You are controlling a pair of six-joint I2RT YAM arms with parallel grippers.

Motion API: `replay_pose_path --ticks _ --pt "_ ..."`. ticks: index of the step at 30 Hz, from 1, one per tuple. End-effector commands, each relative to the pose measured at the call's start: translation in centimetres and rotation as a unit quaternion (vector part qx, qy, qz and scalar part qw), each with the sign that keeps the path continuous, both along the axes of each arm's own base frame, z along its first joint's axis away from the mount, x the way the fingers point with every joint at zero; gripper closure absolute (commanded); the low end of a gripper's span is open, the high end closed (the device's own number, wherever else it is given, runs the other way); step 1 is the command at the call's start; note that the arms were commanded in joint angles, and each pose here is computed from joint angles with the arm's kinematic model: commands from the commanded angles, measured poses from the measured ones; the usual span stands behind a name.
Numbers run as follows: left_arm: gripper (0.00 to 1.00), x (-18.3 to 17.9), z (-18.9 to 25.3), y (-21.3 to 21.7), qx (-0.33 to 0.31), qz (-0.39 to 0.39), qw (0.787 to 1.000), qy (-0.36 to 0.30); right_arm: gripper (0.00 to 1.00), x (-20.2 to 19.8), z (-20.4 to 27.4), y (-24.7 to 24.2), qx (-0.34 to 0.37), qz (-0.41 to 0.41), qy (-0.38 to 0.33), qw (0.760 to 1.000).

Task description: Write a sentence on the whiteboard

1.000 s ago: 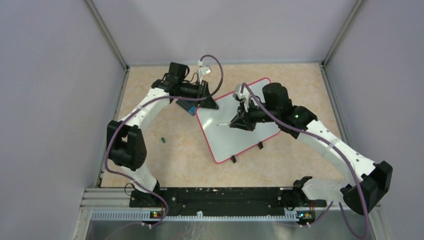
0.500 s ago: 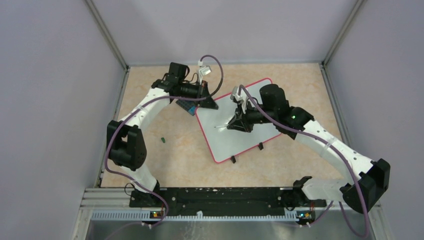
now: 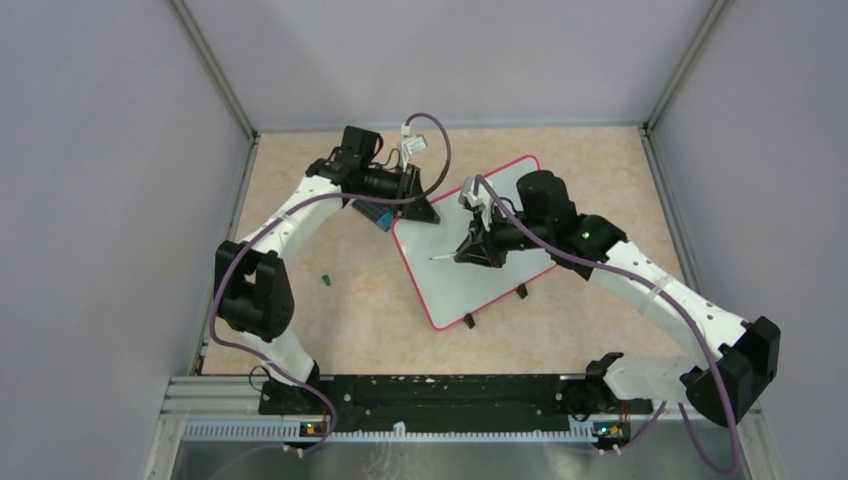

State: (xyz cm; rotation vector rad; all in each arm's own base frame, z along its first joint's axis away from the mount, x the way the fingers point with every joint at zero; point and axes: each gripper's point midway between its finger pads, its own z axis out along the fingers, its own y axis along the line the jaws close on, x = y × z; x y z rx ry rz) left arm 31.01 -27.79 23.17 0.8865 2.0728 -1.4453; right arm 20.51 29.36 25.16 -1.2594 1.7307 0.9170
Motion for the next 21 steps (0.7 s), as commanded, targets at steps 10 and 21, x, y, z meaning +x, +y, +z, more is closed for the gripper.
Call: replay_pose_path --ticks 10,21 --pt "0.76 -1.7 0.8 1.5 -0.01 0.0 1.0 -0.006 1.0 -0.4 1.6 1.1 0.0 0.018 -0.039 0.999" --pt "0.96 -1.4 0.4 1.4 -0.011 -0.001 1.0 -0.001 1.0 0.1 0.9 2.8 -0.024 0.018 -0.082 0.996"
